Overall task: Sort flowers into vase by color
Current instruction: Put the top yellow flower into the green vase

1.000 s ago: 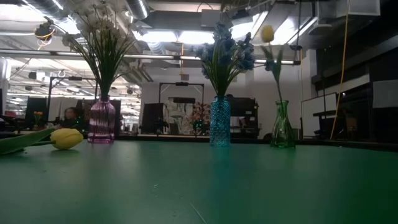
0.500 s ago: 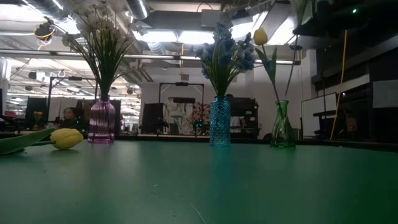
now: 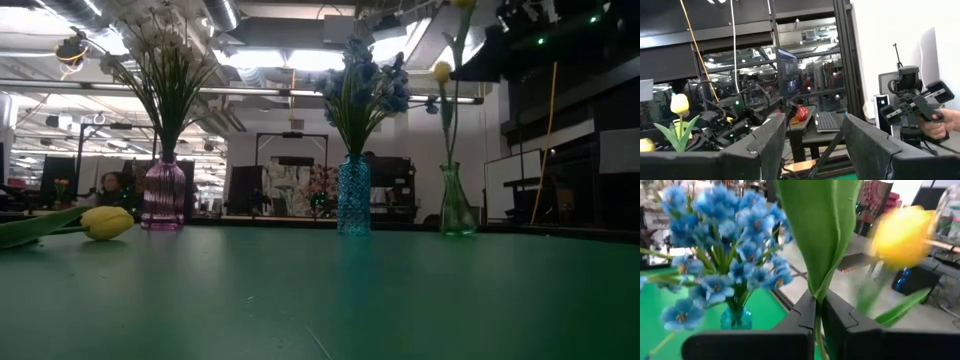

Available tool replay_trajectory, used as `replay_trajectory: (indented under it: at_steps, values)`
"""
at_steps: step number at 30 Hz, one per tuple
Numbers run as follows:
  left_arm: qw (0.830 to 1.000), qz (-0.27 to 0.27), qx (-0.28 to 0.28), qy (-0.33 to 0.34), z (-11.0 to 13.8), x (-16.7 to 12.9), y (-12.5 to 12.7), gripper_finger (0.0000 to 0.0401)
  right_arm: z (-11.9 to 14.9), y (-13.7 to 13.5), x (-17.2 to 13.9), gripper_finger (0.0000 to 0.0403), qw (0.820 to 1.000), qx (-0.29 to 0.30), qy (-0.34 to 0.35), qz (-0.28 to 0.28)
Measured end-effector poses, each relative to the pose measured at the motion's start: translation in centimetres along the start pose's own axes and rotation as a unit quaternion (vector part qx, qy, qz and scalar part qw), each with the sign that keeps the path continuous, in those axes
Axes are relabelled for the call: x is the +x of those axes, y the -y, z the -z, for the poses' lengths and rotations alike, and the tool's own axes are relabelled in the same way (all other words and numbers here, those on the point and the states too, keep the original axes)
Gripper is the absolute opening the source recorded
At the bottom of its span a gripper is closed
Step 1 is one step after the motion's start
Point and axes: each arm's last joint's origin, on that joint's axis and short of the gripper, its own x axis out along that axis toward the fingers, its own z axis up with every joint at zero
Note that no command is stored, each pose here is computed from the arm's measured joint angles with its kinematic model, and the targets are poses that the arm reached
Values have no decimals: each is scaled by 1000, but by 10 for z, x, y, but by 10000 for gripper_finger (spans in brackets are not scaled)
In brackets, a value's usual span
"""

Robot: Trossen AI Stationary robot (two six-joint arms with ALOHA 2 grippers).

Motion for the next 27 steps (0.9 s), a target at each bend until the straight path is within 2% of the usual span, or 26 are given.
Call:
replay_trajectory:
  at_steps: [8,15,22,27]
  values:
    - [1000,1,0,-2,0,0,0,194,0,-2,0,17,999,14,4,-32]
    - [1000,1,0,-2,0,0,0,194,-1,-2,-1,17,999,13,7,-32]
    - [1000,1,0,-2,0,0,0,194,7,0,1,17,999,31,-36,13]
    - [1000,1,1,-3,1,0,0,194,10,0,1,17,998,31,-52,21]
